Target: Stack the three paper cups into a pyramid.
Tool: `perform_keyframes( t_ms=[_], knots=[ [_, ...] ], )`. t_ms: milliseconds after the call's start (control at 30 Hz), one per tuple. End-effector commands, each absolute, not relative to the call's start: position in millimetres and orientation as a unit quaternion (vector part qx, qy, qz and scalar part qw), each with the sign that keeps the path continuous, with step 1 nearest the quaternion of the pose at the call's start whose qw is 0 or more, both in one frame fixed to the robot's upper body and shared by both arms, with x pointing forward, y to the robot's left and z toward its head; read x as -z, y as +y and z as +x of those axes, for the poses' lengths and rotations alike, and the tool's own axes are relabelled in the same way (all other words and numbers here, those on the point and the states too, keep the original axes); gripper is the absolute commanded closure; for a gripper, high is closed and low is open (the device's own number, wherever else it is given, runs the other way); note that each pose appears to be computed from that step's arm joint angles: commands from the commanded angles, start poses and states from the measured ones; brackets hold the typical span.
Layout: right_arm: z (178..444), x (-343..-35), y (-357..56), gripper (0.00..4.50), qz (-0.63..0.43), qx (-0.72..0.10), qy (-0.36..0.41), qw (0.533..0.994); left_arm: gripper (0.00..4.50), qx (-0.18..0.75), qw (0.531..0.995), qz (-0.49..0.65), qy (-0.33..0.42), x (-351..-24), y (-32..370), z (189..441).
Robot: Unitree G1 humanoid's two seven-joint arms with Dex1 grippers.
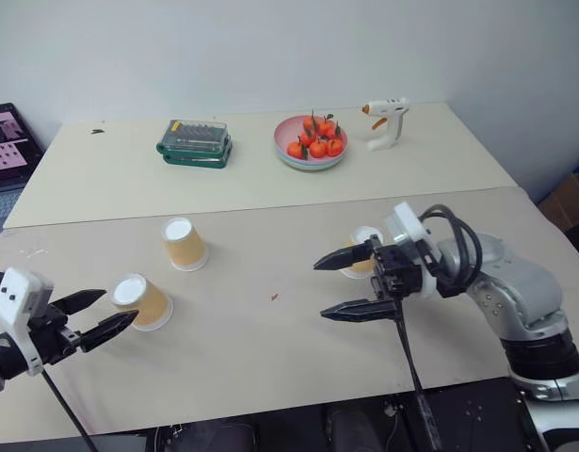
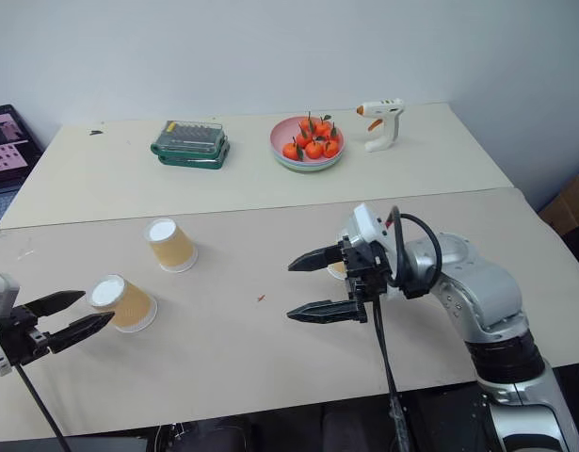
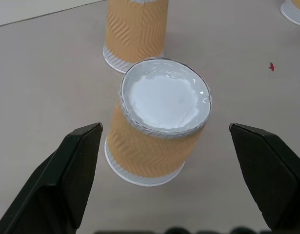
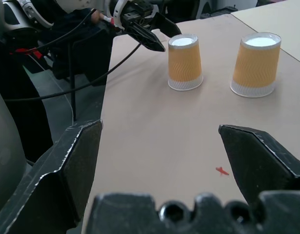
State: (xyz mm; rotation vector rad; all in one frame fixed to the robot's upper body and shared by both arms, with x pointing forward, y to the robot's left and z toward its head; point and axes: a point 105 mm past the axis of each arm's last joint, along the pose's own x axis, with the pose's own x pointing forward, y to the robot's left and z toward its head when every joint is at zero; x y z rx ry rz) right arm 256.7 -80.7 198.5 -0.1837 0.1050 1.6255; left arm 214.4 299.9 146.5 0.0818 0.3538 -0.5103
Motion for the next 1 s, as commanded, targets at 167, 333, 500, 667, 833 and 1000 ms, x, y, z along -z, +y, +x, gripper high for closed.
perform_keyframes(
  t_ms=[167,333,500,667,833,1000],
  knots=[
    [266.7,-212.9,-76.0,0.00,-0.099,-0.724,0.005,0.683,0.05,0.256,0.950,0.063,0.167,-145.9,297.3,225.4],
    [266.8,-210.3,-77.1,0.00,-0.101,-0.719,0.004,0.688,0.05,0.256,0.950,0.067,0.165,-143.0,296.1,237.2],
    [267.9,-208.3,-78.8,0.00,-0.103,-0.711,0.004,0.695,0.58,0.257,0.951,0.073,0.153,-141.2,294.0,249.5],
    [266.7,-206.1,-80.4,0.00,-0.101,-0.708,0.007,0.699,2.01,0.277,0.946,0.081,0.144,-143.3,281.5,260.9],
    [267.6,-204.7,-80.5,0.00,-0.102,-0.705,0.008,0.701,2.01,0.344,0.927,0.097,0.119,-156.1,243.6,269.3],
    [269.4,-205.2,-80.5,0.00,-0.103,-0.701,0.006,0.706,2.01,0.454,0.881,0.095,0.099,-167.5,181.0,268.2]
  ],
)
